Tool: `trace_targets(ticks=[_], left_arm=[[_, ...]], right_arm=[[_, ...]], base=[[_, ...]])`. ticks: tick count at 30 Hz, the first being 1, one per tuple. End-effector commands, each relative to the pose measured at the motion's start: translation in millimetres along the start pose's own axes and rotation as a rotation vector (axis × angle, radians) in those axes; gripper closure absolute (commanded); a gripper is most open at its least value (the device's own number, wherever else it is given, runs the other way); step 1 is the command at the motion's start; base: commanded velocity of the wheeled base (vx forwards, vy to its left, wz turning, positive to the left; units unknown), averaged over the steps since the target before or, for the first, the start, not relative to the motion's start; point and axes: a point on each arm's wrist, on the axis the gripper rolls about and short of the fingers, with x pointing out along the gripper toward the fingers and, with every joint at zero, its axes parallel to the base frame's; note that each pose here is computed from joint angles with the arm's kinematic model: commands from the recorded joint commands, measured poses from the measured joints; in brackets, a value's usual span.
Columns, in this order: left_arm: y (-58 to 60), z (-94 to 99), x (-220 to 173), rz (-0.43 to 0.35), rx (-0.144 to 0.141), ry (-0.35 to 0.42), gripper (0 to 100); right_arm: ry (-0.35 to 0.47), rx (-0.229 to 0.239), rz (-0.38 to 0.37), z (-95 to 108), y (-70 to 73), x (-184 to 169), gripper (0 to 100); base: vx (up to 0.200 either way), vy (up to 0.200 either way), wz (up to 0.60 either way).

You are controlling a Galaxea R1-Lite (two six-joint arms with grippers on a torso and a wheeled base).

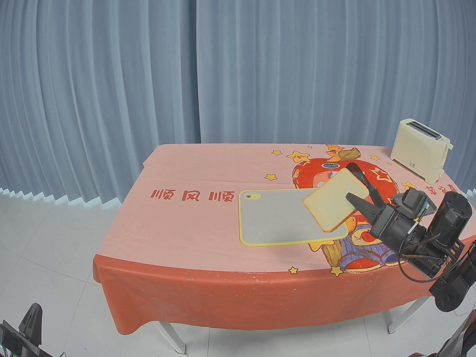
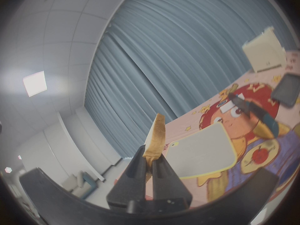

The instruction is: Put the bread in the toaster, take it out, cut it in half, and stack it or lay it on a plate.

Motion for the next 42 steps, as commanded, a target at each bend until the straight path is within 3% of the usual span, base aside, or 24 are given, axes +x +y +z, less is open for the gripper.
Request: trace_targets(ticks=[1, 2, 4, 8, 11, 14, 26, 31, 42], left_arm=[[0.0, -5.2, 0.0, 0.0, 0.0, 0.001, 100], [0.0, -5.2, 0.0, 0.0, 0.0, 0.001, 100], [0.0, -5.2, 0.0, 0.0, 0.0, 0.001, 100], [0.0, -5.1, 0.2, 0.0, 0.0, 0.002, 100], [0.0, -5.2, 0.0, 0.0, 0.0, 0.001, 100], [0.0, -5.2, 0.0, 0.0, 0.0, 0.001, 100], [0.0, -5.2, 0.0, 0.0, 0.0, 0.001, 100], [0.0, -5.2, 0.0, 0.0, 0.0, 0.001, 100], [0.0, -5.2, 0.0, 0.0, 0.0, 0.001, 100]], right_arm=[[-0.006, 0.098, 0.03, -3.5, 6.0, 15.2, 100], [-0.022, 0.151, 0.041, -0.1, 7.6, 18.4, 100], [-0.031, 0.2, 0.051, 2.2, 9.1, 20.2, 100], [-0.033, 0.243, 0.058, 3.0, 10.0, 22.0, 100], [-0.028, 0.329, 0.061, 2.8, 9.7, 23.3, 100], [-0.018, 0.375, 0.063, 1.3, 9.1, 24.1, 100], [-0.003, 0.392, 0.036, -4.6, 1.6, 31.2, 100], [0.014, 0.444, 0.024, -11.1, -2.0, 38.9, 100], [-0.009, 0.5, 0.04, -5.7, -1.7, 45.0, 100]], base=[[0.0, 0.0, 0.0], [0.0, 0.0, 0.0], [0.0, 0.0, 0.0], [0.0, 0.0, 0.0], [0.0, 0.0, 0.0], [0.0, 0.0, 0.0], [0.0, 0.0, 0.0], [0.0, 0.0, 0.0], [0.0, 0.0, 0.0]])
